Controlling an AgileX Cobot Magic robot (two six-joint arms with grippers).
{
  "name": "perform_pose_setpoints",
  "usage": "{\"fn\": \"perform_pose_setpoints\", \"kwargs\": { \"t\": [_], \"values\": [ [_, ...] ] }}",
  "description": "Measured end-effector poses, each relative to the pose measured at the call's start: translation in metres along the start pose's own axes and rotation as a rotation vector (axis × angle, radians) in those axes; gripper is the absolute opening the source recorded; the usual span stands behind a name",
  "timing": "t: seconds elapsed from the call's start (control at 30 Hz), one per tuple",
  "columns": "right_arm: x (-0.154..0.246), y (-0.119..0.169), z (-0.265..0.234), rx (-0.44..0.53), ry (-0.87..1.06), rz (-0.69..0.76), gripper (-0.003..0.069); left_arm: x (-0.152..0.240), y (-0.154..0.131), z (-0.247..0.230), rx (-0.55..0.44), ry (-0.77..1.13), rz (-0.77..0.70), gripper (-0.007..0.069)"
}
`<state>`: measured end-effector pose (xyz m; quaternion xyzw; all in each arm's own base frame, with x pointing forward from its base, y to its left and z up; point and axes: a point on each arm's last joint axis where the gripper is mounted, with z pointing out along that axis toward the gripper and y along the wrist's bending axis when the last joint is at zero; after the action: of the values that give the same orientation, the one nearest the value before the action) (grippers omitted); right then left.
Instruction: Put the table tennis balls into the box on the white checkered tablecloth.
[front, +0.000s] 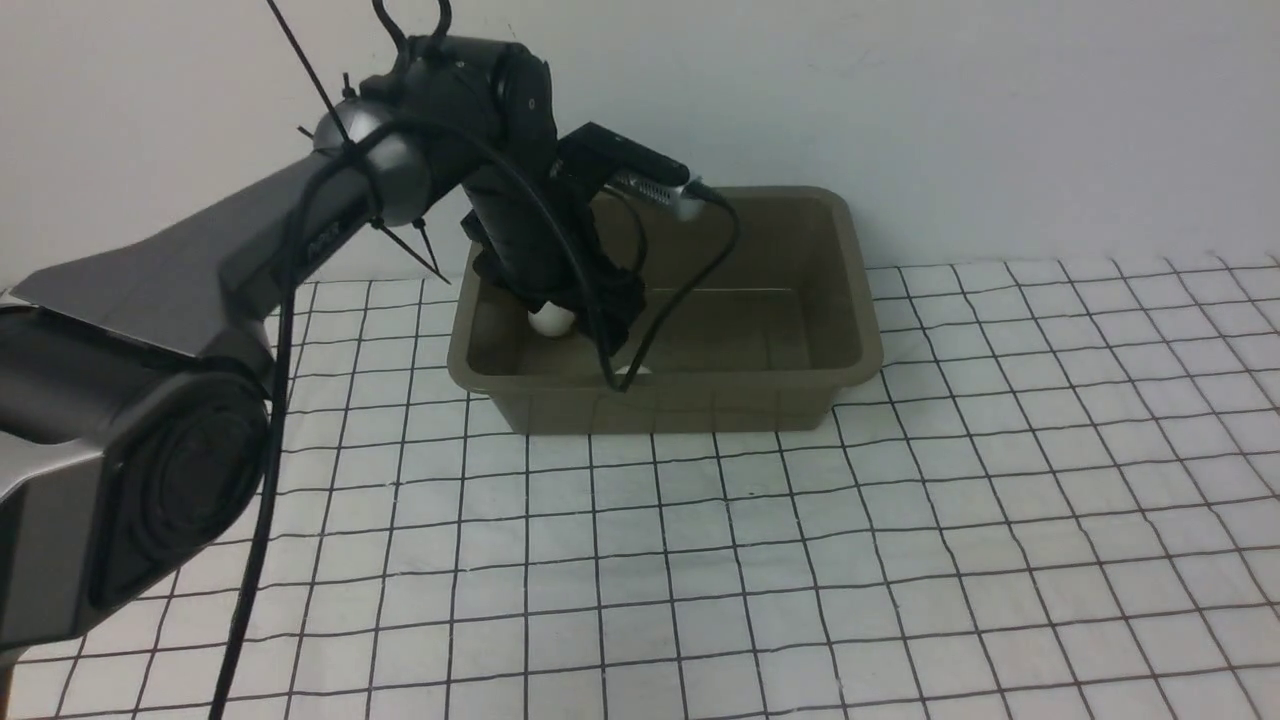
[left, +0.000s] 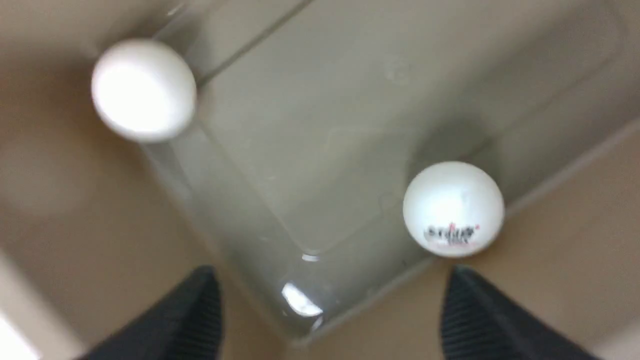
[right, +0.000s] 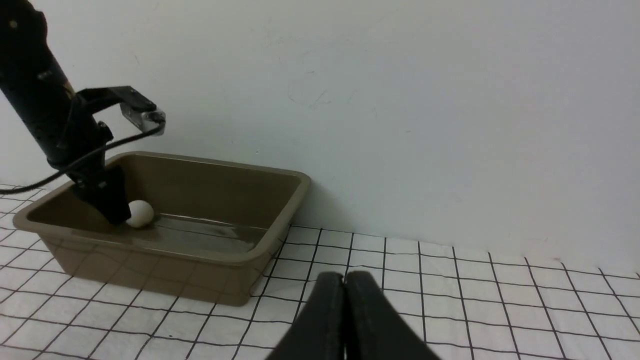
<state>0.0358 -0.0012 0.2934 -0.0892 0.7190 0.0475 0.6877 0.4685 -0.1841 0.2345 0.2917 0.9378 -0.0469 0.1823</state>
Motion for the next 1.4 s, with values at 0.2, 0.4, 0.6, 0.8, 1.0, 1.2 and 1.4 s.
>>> {"fn": "perform_pose_setpoints", "kwargs": {
  "t": [0.2, 0.4, 0.6, 0.8, 1.0, 1.2, 1.4],
  "values": [
    [0.0, 0.0, 0.0, 0.0, 0.0, 0.0, -0.0018, -0.014, -0.007, -0.108, -0.015, -0.198, -0.012, 0.0094],
    [0.0, 0.0, 0.0, 0.0, 0.0, 0.0, -0.0018, 0.003, -0.038, -0.233, 0.142, -0.453, -0.057, -0.0004],
    [0.0, 0.0, 0.0, 0.0, 0.0, 0.0, -0.0018, 0.029, -0.07, -0.316, 0.367, -0.642, -0.041, -0.0004],
    [0.0, 0.0, 0.0, 0.0, 0.0, 0.0, -0.0018, 0.038, -0.086, -0.341, 0.528, -0.701, -0.016, -0.0004],
    [0.0, 0.0, 0.0, 0.0, 0.001, 0.0, -0.0018, 0.037, -0.084, -0.335, 0.382, -0.71, 0.158, -0.0004],
    [0.0, 0.0, 0.0, 0.0, 0.001, 0.0, -0.0018, 0.066, -0.095, -0.371, 0.045, -0.728, 0.317, -0.0004],
    [0.0, 0.0, 0.0, 0.0, 0.001, 0.0, -0.0018, 0.134, -0.078, -0.438, -0.258, -0.888, 0.12, -0.0004]
  ]
}}
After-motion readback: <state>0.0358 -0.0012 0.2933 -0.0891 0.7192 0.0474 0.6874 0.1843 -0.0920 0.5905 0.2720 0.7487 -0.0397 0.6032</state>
